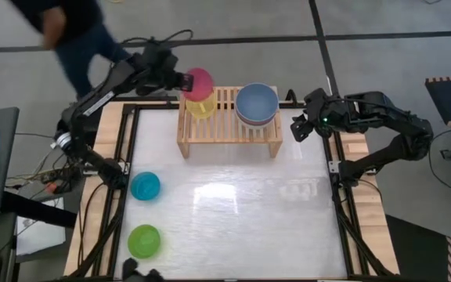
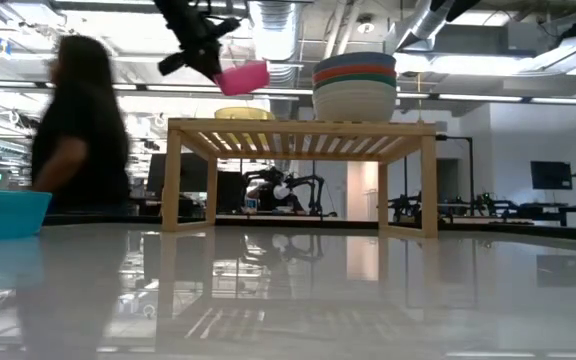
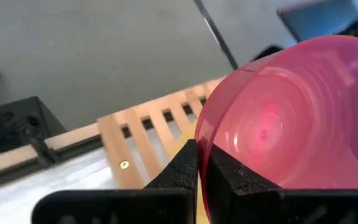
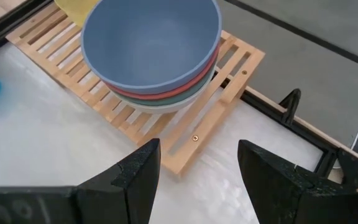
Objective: Place and stack bowls onto a shelf
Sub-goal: Stack the pink bowl on top of the yellow bowl on the shelf
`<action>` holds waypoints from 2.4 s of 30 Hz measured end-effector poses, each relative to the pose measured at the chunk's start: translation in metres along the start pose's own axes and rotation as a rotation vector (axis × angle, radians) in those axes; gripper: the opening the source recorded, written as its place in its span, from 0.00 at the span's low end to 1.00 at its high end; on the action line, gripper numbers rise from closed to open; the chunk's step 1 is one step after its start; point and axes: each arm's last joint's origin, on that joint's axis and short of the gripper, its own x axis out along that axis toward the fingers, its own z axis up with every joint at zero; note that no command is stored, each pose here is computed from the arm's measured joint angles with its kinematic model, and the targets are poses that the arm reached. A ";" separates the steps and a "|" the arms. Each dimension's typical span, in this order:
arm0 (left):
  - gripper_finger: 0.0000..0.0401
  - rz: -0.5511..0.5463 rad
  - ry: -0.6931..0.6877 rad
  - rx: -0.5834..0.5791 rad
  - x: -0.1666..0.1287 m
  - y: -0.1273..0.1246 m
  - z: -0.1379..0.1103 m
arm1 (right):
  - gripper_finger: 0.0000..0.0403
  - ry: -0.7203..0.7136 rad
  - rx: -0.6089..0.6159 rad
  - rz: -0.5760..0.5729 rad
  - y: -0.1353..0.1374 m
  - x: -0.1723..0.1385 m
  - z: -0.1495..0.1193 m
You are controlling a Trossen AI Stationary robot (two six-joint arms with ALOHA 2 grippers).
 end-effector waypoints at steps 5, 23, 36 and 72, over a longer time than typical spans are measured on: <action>0.00 -0.021 0.118 0.077 0.021 -0.015 0.007 | 0.59 -0.001 0.008 0.016 0.003 -0.002 -0.002; 0.09 0.027 0.314 0.189 0.040 -0.008 0.002 | 0.59 -0.017 0.042 0.046 0.008 -0.004 -0.003; 0.47 0.024 0.289 0.090 0.035 0.004 0.014 | 0.59 -0.030 0.046 0.056 0.009 -0.004 -0.001; 0.40 0.129 0.151 0.132 0.047 -0.003 0.005 | 0.59 -0.009 -0.009 0.071 0.027 0.004 -0.003</action>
